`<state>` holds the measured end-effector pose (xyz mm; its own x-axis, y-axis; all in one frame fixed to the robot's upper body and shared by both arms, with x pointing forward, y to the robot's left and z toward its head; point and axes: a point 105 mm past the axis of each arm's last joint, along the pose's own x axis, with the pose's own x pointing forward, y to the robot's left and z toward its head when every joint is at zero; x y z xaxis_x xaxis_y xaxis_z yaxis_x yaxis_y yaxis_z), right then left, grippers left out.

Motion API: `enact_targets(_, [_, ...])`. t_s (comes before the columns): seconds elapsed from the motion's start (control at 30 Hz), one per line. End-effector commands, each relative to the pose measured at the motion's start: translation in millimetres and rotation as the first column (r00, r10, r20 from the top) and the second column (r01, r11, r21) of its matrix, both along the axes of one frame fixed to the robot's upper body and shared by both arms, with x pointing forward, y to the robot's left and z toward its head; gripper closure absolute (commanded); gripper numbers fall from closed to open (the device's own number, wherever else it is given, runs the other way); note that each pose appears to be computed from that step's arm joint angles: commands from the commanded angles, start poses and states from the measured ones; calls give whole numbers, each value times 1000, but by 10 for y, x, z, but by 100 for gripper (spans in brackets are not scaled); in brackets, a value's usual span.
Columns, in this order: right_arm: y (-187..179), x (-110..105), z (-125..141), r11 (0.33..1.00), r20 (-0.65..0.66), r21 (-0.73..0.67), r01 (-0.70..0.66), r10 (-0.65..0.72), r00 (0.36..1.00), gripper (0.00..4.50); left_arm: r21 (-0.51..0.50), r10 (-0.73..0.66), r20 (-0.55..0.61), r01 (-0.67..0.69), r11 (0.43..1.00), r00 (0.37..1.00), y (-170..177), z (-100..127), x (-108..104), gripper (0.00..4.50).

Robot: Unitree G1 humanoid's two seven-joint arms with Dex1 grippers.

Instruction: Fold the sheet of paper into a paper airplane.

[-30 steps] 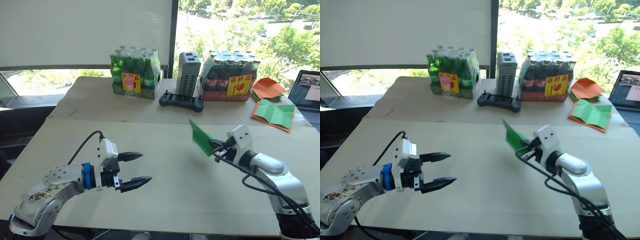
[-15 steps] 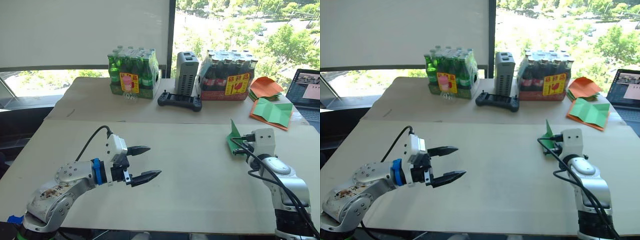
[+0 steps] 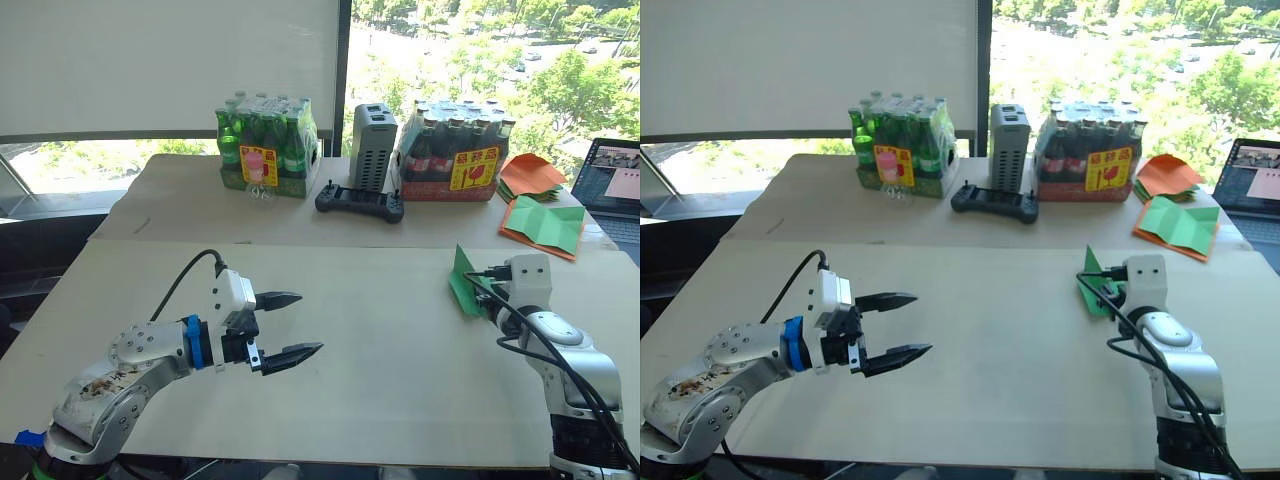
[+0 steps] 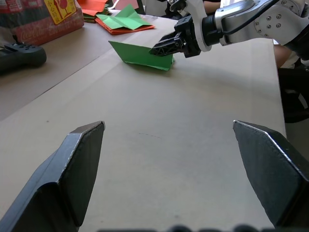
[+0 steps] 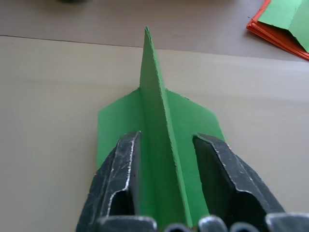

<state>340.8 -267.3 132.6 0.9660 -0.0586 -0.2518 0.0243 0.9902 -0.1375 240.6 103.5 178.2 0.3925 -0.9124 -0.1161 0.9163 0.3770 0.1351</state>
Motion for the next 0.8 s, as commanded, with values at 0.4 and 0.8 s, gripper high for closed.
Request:
enact_targets(0.4, [1052, -336, 662, 798, 308, -25, -601, 579, 755, 2, -21, 178, 32, -177, 984, 984, 308, -73, 136, 0])
enact_targets(0.8, [1074, -516, -62, 739, 152, -42, -673, 670, 726, 2, -49, 446, 18, -445, 894, 895, 785, -413, 230, 0])
